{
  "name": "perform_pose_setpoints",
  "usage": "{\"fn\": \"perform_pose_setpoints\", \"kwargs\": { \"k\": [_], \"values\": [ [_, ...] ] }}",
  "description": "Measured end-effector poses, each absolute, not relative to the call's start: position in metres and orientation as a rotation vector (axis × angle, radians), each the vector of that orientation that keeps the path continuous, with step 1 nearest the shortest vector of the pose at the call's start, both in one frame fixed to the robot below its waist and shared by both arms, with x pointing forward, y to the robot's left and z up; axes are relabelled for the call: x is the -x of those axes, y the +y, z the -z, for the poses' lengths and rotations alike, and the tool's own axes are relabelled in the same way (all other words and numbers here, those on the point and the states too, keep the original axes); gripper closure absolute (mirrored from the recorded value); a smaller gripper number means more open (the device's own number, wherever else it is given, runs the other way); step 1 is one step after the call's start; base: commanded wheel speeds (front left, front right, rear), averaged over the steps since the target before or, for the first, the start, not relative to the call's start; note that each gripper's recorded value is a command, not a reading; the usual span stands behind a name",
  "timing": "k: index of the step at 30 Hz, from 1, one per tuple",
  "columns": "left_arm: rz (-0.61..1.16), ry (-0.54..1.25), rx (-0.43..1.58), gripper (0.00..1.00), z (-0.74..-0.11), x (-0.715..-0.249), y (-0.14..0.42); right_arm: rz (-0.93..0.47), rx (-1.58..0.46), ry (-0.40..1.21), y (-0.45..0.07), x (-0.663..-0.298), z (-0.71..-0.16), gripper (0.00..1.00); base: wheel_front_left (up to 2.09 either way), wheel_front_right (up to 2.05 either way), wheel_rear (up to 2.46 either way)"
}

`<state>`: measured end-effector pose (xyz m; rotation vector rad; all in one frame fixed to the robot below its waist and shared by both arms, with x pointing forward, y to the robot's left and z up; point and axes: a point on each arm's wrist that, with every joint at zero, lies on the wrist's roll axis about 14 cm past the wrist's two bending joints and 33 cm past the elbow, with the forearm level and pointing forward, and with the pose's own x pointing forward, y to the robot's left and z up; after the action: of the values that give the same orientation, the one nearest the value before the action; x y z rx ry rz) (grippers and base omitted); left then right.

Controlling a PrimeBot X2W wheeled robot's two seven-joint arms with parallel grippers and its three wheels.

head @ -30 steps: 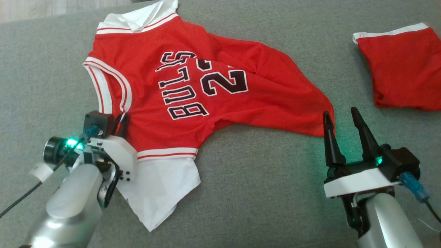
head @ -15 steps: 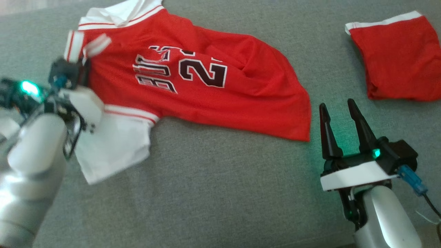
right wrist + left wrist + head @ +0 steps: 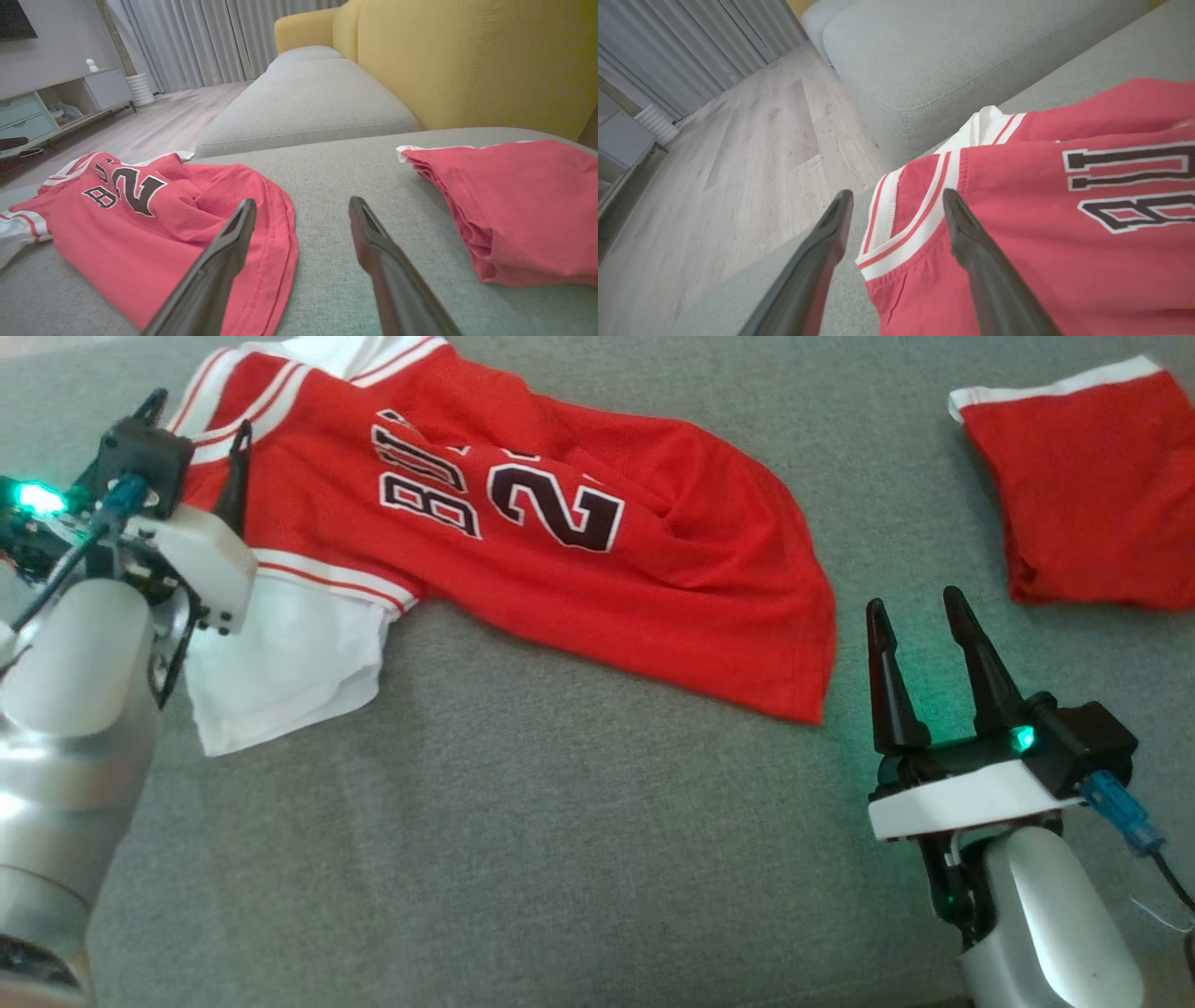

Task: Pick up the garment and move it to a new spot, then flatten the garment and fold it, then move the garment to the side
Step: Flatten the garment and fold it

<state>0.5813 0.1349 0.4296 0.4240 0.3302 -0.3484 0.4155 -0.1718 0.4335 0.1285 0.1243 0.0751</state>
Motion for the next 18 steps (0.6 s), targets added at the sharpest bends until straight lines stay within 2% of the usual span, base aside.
{"fn": "perform_pose_setpoints", "kwargs": {
  "k": [9, 18],
  "values": [
    [0.210, 0.157, -0.201, 0.00, -0.461, -0.553, 0.149, -0.123, -0.126, 0.064, -0.156, -0.422, -0.454, 0.00, 0.00, 0.00, 0.00],
    [0.040, 0.032, 0.019, 0.00, -0.488, -0.483, 0.167, -0.180, -0.118, 0.025, -0.137, -0.419, -0.469, 0.00, 0.00, 0.00, 0.00]
  ]
}}
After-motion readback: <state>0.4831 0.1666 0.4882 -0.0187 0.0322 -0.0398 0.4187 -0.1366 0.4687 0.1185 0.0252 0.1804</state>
